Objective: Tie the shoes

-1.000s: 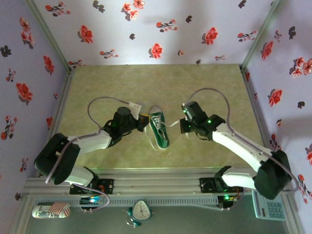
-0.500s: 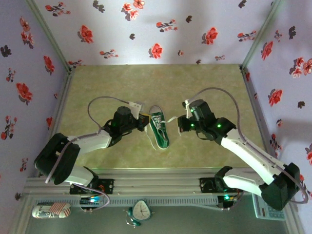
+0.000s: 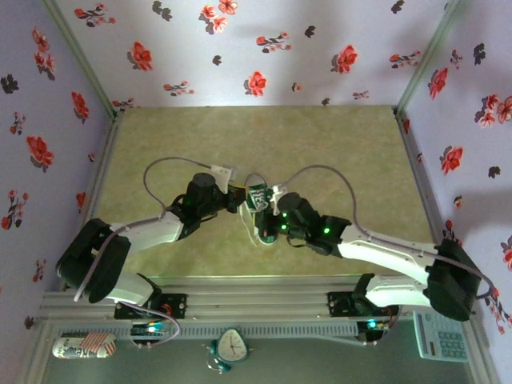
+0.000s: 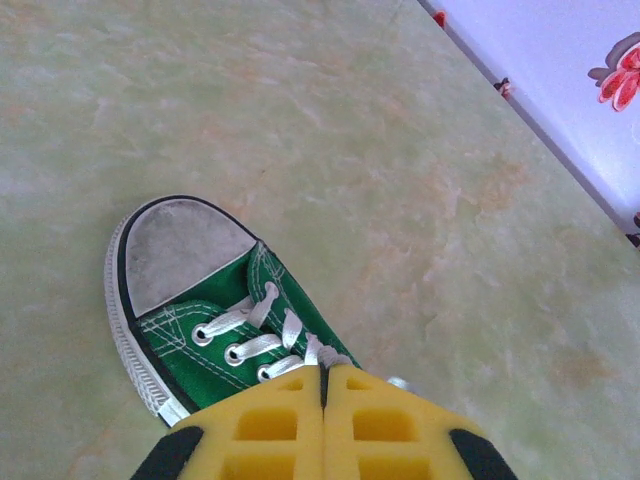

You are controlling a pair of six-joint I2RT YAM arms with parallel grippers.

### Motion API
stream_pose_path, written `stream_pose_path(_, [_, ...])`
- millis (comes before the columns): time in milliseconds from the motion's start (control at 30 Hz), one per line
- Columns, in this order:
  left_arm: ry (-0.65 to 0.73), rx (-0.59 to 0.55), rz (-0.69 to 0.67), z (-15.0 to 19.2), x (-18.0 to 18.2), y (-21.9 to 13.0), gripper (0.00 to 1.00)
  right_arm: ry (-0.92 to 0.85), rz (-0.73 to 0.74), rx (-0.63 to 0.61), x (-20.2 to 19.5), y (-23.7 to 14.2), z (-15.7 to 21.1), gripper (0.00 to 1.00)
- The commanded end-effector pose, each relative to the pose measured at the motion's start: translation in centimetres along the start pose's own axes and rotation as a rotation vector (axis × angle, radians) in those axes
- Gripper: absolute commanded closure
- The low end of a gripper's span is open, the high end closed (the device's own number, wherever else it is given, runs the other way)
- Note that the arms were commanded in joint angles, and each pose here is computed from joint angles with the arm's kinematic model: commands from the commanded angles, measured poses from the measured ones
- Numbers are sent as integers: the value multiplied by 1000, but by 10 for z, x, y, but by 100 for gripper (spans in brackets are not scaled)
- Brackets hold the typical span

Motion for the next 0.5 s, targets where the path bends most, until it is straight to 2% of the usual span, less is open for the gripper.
stream_pose_path(0, [-5,-31,28,-15,-11,-4,100,3,-71,-160,23,10,-20,100])
stream_pose_path(233, [-9,-35,27,-15,-10,-6,100,-7,-167,-191,45,47,2,98])
stream_pose_path(267, [-10,-33,26,-14,-10,-6,100,-14,-166,-180,45,53,8,94])
stream_pose_path(333, [-12,-34,23,-15,-9,-7,100,-23,-150,-150,41,64,19,74])
stream_pose_path(467, [-11,-33,18,-13,-7,-8,100,-33,-74,-146,21,69,28,57])
Point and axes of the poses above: each hand's point on the last joint's axis, 136 mm out from that joint toward the fingers, its own y axis out along the fingers, its own x axis along the line the jaws close on, z = x × y, the point moved 1 cm from there along -y, back along the fingers, and after that the axes turned 4 degrees about -y, right-handed, at the moved point
